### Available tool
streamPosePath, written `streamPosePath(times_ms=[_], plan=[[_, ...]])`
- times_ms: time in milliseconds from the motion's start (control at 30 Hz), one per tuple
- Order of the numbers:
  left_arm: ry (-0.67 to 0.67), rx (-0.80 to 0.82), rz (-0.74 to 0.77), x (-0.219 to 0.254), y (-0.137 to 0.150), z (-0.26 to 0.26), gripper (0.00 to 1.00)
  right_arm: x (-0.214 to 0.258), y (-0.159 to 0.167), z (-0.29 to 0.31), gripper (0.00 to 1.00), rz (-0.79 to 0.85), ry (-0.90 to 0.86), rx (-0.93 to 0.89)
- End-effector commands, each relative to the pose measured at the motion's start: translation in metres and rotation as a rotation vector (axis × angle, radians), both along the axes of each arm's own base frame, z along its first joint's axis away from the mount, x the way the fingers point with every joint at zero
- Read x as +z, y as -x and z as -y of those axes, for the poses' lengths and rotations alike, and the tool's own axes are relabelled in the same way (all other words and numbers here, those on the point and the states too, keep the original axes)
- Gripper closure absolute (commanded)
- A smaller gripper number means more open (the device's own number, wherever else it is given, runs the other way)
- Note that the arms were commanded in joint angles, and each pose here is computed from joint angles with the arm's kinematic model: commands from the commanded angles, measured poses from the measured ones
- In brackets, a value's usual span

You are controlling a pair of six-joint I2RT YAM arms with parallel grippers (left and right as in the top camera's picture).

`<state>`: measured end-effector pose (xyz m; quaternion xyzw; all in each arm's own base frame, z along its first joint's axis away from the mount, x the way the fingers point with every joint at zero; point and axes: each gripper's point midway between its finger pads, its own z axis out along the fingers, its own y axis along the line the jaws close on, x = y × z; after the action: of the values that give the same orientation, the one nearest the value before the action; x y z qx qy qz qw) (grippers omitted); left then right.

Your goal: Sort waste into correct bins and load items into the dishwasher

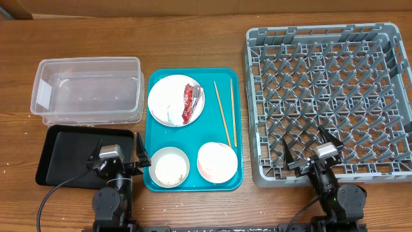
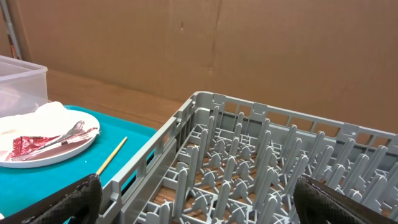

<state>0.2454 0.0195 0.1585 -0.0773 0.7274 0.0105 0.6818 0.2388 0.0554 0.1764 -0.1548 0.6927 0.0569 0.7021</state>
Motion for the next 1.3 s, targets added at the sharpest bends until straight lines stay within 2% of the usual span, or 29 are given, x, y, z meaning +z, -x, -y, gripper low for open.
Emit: streamPosePath(times_ms=[0,767,900,1000,1067,1133,1267], plan=[[-0.007,0.001,0.007,0.001,0.000,-0.001,0.00,-0.001,0.000,0.001,0.00,0.008,0.002,-0.006],[-0.008,0.002,0.007,0.001,0.000,-0.001,0.00,-0.001,0.000,0.001,0.00,0.008,0.002,-0.006],[-0.060,0.142,0.045,0.013,0.005,-0.025,0.00,-0.001,0.000,0.000,0.00,0.008,0.001,0.002],[-0.057,0.136,0.021,0.006,0.005,-0.024,0.00,-0.001,0.000,0.000,0.00,0.008,0.002,0.002],[0.034,0.013,0.034,0.006,0.000,-0.003,0.00,-0.001,0.000,-0.001,0.00,0.006,-0.006,0.008],[0.094,-0.135,0.008,0.000,-0.001,0.024,0.00,0.000,0.003,-0.008,0.00,-0.019,-0.090,0.052],[0.111,-0.352,0.038,0.012,0.004,0.060,0.00,0.009,0.009,-0.020,0.00,-0.067,-0.245,0.129]])
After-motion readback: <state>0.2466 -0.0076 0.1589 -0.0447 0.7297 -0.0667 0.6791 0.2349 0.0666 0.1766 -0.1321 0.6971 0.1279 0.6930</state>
